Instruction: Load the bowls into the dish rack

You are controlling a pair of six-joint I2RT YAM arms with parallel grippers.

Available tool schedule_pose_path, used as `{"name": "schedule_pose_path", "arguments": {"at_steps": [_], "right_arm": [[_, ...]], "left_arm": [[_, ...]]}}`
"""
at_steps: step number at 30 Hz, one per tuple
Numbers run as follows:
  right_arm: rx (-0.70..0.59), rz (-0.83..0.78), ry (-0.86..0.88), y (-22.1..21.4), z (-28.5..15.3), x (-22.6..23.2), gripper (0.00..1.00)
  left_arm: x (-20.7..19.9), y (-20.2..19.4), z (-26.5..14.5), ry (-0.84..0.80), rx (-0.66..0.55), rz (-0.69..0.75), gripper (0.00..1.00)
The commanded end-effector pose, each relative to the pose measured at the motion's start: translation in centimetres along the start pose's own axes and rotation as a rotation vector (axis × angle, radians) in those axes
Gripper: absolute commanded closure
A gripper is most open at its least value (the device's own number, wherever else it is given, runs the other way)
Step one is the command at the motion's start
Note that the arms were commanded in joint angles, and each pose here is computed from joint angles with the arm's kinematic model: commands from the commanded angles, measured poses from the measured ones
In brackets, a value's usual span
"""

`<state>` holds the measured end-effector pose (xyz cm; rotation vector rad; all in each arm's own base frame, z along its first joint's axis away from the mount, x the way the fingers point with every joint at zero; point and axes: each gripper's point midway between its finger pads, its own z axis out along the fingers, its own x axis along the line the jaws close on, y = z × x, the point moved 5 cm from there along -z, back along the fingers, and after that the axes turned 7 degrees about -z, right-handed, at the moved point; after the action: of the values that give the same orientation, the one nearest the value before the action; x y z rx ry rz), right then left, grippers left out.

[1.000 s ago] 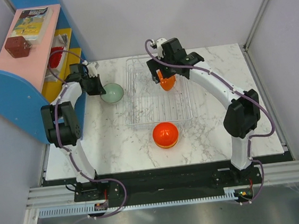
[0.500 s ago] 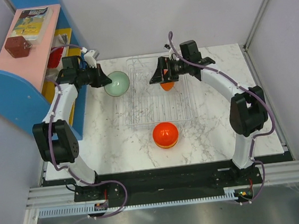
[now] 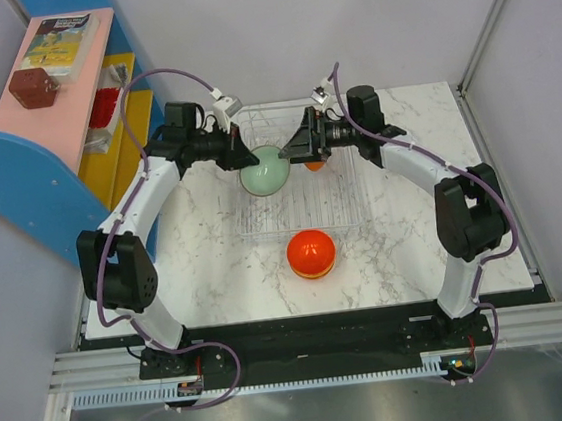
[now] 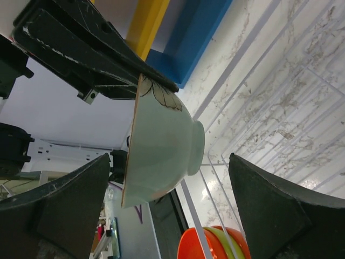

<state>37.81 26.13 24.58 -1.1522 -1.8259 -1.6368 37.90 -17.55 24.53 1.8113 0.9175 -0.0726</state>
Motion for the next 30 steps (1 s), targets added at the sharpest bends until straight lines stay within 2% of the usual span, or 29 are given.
{"name": "schedule_pose_path", "arguments": {"at_steps": [1,9,30], "right_arm": [[-0.040,-0.024,0.108,0.7,-0.7,2.2,0.02],[-0.023,0.011,0.139,-0.3,-0.4,1.4,0.02],[0.044,0.041,0.238,-1.6,0.3,3.3,0.08]], "left_arm": [[-3.3,3.9,-1.3,-0.083,-0.094,0.141,0.98],[-3.8,4.9,-0.9,-0.085,-0.106,0.168,0.98],[-3.6,4.8,0.5,-0.084,-0.094,0.200,0.98]]}}
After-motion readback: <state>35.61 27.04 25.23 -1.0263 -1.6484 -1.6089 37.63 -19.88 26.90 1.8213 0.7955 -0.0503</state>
